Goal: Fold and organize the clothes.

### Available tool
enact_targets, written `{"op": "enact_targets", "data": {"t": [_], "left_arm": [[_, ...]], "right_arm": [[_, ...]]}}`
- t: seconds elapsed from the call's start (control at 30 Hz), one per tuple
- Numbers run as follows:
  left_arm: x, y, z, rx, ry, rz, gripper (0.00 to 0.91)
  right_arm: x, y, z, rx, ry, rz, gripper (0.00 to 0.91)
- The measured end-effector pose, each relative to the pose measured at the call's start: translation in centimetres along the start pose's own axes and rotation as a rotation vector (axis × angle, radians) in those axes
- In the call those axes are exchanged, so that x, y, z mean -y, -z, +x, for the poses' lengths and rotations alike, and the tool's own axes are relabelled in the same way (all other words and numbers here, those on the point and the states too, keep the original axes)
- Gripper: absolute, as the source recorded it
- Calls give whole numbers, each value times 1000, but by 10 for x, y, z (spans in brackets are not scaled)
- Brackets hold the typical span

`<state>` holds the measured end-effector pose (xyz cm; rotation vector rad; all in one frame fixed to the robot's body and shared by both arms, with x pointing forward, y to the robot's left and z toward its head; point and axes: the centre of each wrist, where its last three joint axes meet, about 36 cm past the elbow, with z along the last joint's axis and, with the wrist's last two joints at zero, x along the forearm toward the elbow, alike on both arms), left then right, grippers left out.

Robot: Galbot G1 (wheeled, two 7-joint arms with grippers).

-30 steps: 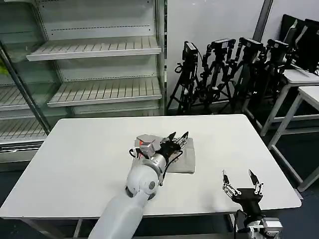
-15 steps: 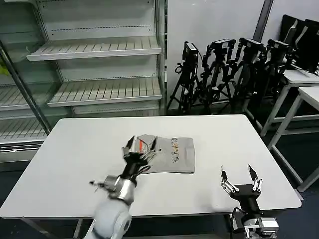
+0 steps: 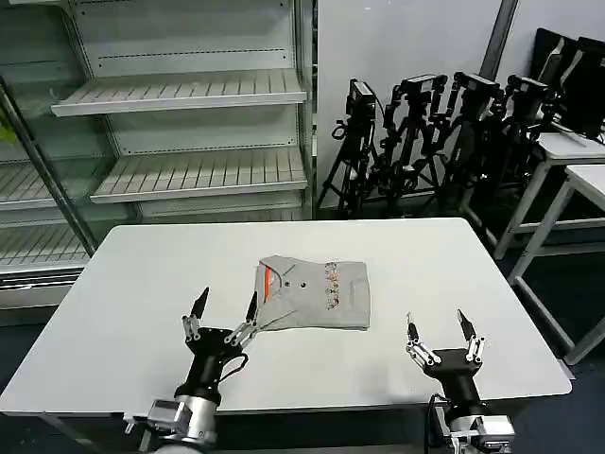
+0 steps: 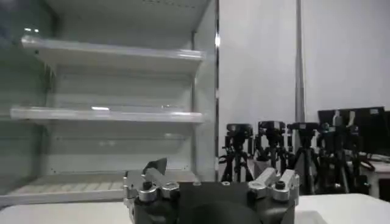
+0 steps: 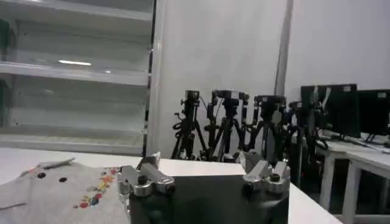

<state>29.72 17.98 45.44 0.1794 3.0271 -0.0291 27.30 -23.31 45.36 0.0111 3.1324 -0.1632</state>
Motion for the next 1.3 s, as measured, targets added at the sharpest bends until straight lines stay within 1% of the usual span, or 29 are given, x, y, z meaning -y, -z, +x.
{"op": "enact_targets", "data": {"t": [0.2,0.53,0.93,1.3], "left_arm": [[0,6,15,2,3,-13,907],[1,9,27,-1,6,-30,907],[2,16,35,4,8,-25,907],[1,19,40,-11,12,-26,907]], "right_arm": [[-2,-1,-1,5,5,1,907],[-3,-2,0,10,19,9,907],[-5,6,6,17,27,35,907],[-6,10,6,14,15,52,907]]}}
